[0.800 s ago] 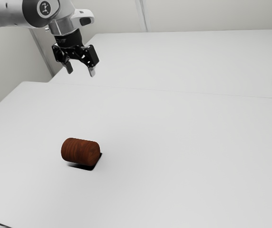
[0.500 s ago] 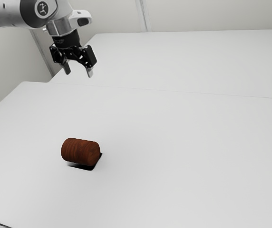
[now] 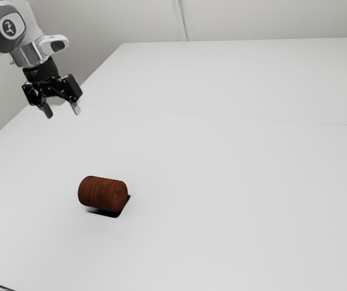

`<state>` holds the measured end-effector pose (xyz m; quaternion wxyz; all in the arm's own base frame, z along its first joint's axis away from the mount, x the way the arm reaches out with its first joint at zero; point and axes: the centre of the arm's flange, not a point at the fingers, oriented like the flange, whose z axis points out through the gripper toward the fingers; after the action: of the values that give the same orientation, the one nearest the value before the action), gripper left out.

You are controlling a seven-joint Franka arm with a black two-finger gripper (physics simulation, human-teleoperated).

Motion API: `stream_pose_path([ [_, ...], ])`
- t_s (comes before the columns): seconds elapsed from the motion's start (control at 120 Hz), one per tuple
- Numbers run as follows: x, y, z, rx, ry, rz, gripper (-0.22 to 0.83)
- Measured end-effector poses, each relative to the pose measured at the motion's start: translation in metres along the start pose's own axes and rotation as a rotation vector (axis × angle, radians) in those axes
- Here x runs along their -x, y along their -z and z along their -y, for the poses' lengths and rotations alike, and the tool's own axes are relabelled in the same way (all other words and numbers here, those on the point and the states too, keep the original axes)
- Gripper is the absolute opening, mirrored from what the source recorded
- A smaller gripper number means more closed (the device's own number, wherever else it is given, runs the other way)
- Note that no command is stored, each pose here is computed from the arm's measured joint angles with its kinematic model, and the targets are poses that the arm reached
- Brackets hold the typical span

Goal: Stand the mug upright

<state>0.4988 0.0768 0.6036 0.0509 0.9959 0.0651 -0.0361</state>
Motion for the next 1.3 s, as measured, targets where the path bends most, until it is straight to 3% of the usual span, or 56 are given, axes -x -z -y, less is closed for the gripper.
stream_pose_path([
  [0.292, -0.004, -0.076, 0.064, 0.148, -0.009, 0.038, 0.62],
  [0.717, -0.003, -0.164, 0.095, 0.257, -0.111, -0.009, 0.62],
  [1.3, -0.01, -0.272, 0.131, 0.532, -0.1, -0.035, 0.62],
])
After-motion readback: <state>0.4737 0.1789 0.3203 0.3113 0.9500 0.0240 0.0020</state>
